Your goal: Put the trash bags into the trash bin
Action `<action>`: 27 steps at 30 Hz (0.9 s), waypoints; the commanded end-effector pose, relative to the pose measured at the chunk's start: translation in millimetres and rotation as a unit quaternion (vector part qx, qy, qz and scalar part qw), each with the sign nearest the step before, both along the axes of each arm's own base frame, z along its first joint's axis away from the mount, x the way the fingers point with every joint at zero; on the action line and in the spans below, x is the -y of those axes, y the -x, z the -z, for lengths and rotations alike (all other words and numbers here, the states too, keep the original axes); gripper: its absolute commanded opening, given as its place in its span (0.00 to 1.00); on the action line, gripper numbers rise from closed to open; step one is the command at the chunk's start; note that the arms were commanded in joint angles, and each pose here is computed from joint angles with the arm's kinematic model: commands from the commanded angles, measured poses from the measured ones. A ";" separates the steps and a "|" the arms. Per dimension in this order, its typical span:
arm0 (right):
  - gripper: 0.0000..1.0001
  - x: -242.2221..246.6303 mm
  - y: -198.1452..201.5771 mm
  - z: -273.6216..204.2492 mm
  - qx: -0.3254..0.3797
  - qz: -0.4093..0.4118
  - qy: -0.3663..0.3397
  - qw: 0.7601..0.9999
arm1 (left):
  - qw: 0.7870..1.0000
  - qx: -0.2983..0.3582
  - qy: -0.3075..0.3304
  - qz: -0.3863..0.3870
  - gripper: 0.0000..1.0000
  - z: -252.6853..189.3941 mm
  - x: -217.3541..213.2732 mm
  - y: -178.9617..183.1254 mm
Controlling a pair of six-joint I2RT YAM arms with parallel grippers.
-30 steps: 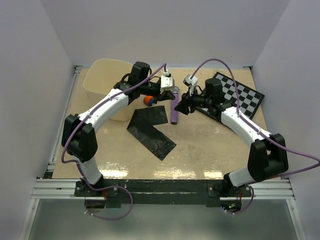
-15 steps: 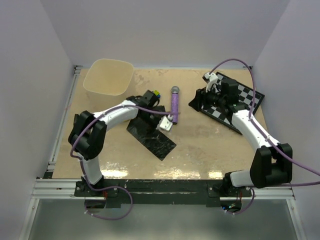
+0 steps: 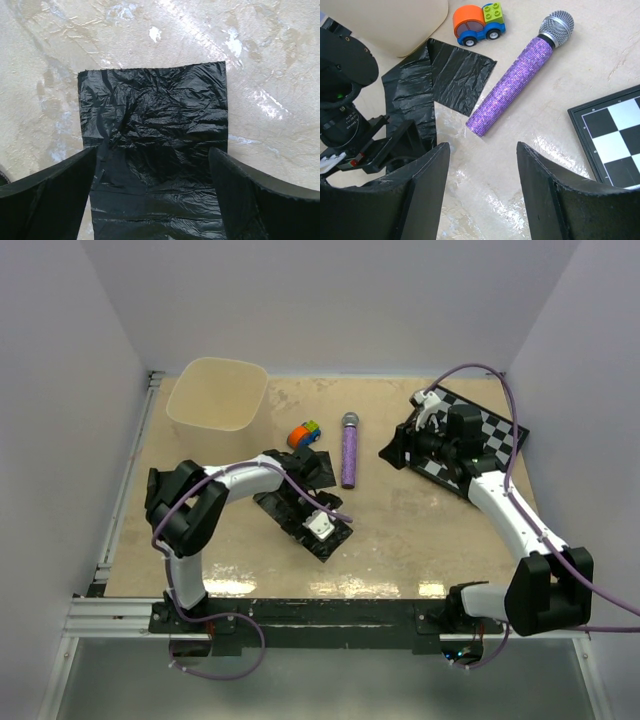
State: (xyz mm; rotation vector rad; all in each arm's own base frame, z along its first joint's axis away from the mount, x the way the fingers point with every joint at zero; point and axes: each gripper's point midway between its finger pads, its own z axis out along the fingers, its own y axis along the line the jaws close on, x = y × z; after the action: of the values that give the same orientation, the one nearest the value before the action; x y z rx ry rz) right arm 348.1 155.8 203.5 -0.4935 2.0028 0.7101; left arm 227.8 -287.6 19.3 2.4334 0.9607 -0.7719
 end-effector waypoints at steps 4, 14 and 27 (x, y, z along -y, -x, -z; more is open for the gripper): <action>0.61 0.0 4.0 -9.6 0.006 -0.004 -0.015 1.000 | 0.992 -0.040 -0.101 0.072 0.56 60.2 -14.1 22.3; 0.60 -1.8 4.1 -8.8 0.000 -0.010 -0.020 1.000 | 0.981 -0.089 -0.162 0.059 0.00 69.0 -3.6 33.7; 0.61 -4.5 7.9 -7.5 0.002 -0.033 -0.015 0.999 | 0.948 -0.093 0.185 -0.243 0.00 -142.0 75.0 -79.1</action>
State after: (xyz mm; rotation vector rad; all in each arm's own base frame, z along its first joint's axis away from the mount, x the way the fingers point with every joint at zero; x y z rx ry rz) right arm 342.1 155.7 195.0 -0.5009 2.0218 0.7429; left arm 267.6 -336.9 50.5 2.1234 1.3418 -0.9286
